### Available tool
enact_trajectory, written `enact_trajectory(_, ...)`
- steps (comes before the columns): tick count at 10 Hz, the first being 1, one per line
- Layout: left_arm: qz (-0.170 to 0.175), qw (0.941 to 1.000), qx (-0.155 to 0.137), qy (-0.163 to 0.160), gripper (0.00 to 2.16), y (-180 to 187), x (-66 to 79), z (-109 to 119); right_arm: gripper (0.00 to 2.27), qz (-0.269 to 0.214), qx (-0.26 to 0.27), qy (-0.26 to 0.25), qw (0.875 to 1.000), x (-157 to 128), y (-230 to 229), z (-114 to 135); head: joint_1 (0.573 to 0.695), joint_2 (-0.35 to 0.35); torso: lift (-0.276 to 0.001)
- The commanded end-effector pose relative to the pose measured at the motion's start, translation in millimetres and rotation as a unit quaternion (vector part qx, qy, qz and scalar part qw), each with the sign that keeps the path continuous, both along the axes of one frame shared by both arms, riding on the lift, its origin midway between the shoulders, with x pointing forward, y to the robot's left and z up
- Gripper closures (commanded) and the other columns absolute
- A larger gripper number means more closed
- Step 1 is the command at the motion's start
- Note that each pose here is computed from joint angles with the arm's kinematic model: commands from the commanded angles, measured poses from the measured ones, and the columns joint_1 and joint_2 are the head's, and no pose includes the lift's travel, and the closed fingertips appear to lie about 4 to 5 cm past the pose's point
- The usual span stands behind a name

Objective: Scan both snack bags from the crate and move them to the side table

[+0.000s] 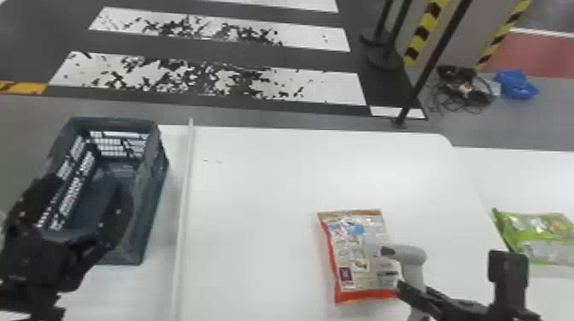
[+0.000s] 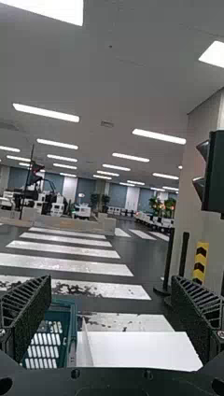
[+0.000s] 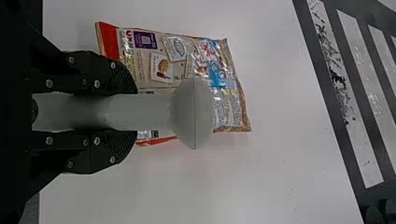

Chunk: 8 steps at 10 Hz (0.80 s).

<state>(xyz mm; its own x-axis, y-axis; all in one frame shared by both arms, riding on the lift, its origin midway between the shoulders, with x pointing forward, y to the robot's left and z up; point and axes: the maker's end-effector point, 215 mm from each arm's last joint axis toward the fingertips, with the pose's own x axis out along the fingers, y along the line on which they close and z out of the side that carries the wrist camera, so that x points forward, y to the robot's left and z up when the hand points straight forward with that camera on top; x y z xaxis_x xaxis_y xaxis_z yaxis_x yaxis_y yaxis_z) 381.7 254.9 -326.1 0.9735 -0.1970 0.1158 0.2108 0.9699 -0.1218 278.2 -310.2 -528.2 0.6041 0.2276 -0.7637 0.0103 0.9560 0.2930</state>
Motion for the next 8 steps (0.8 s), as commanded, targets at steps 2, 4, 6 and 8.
enact_trajectory(2, -0.001, 1.0000, -0.001, 0.000, 0.04, -0.3, -1.1, 0.1, 2.24, 0.002, -0.002, -0.003, 1.000, 1.9, -2.2, -4.4, 0.695, -0.094, -0.029)
enact_trajectory(4, 0.000, 1.0000, 0.000, 0.000, 0.04, 1.1, -1.4, -0.1, 2.24, -0.001, -0.004, -0.003, 1.000, 1.4, -7.3, -12.3, 0.695, -0.103, -0.029)
enact_trajectory(6, 0.000, 1.0000, -0.002, -0.001, 0.04, -0.1, -1.3, 1.3, 2.24, -0.002, -0.006, -0.004, 1.000, 2.7, -9.1, -18.8, 0.695, -0.108, -0.029)
enact_trajectory(8, 0.002, 1.0000, -0.001, 0.000, 0.04, 1.6, -1.7, 0.3, 2.24, 0.004, -0.008, -0.004, 1.000, 4.4, -5.4, -21.8, 0.695, -0.113, -0.029)
